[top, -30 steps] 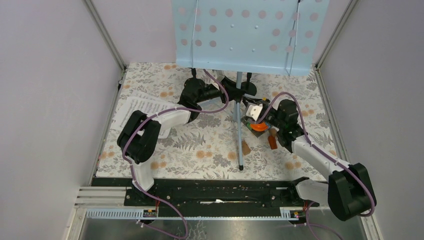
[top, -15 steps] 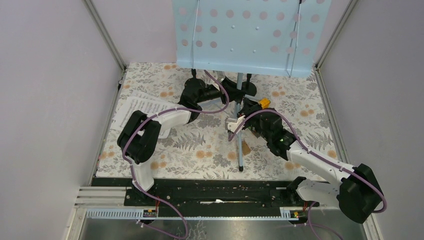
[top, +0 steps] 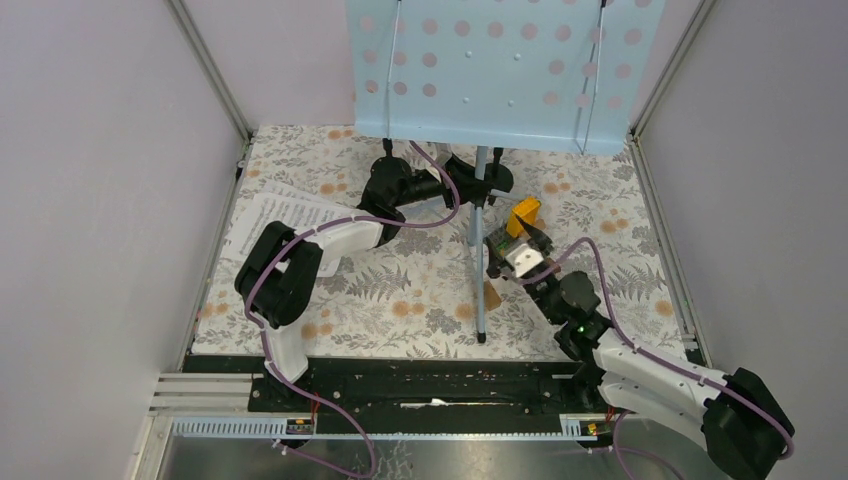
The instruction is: Pack up the instrument practice props
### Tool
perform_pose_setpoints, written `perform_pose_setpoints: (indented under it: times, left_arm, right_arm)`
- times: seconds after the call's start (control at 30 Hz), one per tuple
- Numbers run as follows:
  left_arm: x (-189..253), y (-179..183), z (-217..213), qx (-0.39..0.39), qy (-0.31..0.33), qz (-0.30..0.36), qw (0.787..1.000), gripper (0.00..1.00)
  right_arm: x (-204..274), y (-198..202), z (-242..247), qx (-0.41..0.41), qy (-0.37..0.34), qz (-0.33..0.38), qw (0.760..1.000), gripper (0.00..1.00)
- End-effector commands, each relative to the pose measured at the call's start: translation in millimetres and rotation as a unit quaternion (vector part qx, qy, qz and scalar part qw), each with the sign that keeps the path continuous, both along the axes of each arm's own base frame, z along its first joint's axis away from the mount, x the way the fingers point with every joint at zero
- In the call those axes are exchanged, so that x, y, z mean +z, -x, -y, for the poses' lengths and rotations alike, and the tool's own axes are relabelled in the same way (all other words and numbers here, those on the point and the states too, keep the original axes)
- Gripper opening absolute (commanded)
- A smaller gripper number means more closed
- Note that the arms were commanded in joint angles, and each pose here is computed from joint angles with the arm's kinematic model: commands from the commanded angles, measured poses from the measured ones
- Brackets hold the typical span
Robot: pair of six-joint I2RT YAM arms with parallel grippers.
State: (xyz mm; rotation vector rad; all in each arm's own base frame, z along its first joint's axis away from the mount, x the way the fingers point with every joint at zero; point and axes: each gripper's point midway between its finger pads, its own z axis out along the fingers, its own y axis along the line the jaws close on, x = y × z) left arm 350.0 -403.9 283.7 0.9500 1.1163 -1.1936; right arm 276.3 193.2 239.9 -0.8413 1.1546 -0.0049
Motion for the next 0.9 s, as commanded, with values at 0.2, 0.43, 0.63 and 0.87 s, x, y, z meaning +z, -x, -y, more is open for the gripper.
perform_pose_setpoints:
  times: [0.2,0.43,0.63,0.87]
  left_arm:
    - [-41.8,1.4,3.7,0.002,-0.048,-0.075,0.996,0.00]
    - [-37.5,2.0,1.9,0.016,-0.030,-0.095,0.995,0.00]
    - [-48.0,3.5,-4.5,0.033,-0.020,-0.102,0.994,0.00]
    - [-60.2,-2.1,-5.1,0.044,-0.048,-0.098,0.993,0.00]
  right_arm:
    - [-47.1,5.2,96.5,-0.252,-0.538,-0.220,0.774,0.84]
    - [-28.2,2.1,67.8,-0.243,-0.508,-0.344,0.752,0.89]
    - [-32.2,-24.2,43.0,-0.146,-0.516,-0.518,0.666,0.92]
    - [10.9,-38.4,22.0,0.010,-0.576,-0.566,0.589,0.87]
